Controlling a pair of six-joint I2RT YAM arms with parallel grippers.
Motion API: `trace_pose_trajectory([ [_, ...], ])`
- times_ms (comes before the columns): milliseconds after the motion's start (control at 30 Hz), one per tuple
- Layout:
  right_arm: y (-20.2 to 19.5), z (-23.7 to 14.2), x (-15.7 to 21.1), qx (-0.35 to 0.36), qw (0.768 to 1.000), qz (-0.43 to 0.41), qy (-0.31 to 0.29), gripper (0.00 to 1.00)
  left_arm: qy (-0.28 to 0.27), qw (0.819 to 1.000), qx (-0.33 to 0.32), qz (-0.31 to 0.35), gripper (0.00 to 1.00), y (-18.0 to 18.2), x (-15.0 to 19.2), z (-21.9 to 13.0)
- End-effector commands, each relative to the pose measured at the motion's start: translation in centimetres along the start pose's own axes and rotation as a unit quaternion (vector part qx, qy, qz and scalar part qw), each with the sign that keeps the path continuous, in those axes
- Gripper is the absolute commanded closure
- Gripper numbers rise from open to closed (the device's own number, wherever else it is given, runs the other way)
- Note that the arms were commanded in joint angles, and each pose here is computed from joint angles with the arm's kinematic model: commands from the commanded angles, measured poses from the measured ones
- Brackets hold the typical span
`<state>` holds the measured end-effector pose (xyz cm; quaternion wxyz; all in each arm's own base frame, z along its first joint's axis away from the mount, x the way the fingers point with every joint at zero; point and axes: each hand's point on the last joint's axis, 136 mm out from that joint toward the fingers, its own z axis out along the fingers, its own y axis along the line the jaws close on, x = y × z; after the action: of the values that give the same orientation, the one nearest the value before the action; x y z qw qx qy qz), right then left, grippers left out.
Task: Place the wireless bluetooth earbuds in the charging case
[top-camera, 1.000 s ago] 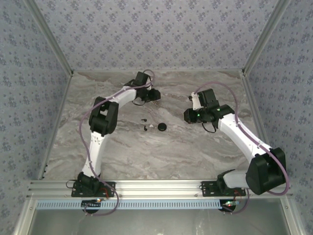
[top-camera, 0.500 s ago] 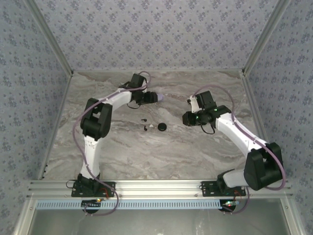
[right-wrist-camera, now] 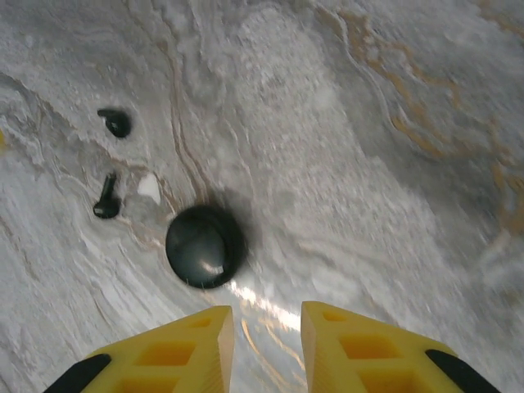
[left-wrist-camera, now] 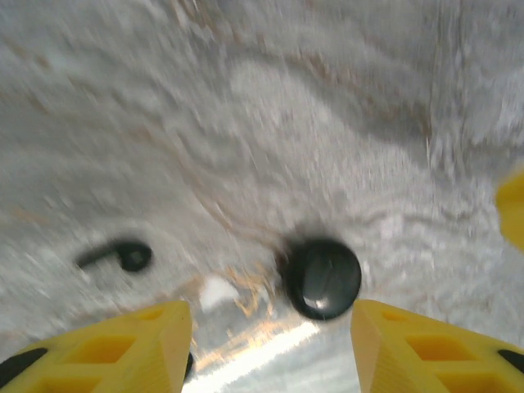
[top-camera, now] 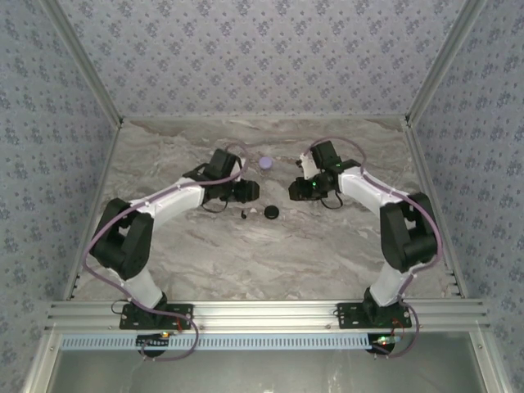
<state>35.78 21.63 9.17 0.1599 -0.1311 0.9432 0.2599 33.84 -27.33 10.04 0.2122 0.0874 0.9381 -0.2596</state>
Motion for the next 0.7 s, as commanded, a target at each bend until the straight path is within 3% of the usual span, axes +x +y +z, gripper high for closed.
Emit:
trace_pose_trajectory([
  [0,1.8,1.2,-1.6,-0.041,0.999,-0.018,0.005,0.67,0.005,1.0,-0.001,-0.014,0.5,-0.6,1.6,-0.1],
  [233,2.2,5.0,-1.7,-0.062,0.997,-0.018,0.05,0.64,0.022,0.998,0.036,-0.04,0.65,-1.5,4.4,1.8],
  [667,1.8,8.2,-0.8,-0.054,0.994,-0.014,0.096,0.68,0.054,0.993,0.077,-0.066,0.78,-2.6,5.8,5.5],
])
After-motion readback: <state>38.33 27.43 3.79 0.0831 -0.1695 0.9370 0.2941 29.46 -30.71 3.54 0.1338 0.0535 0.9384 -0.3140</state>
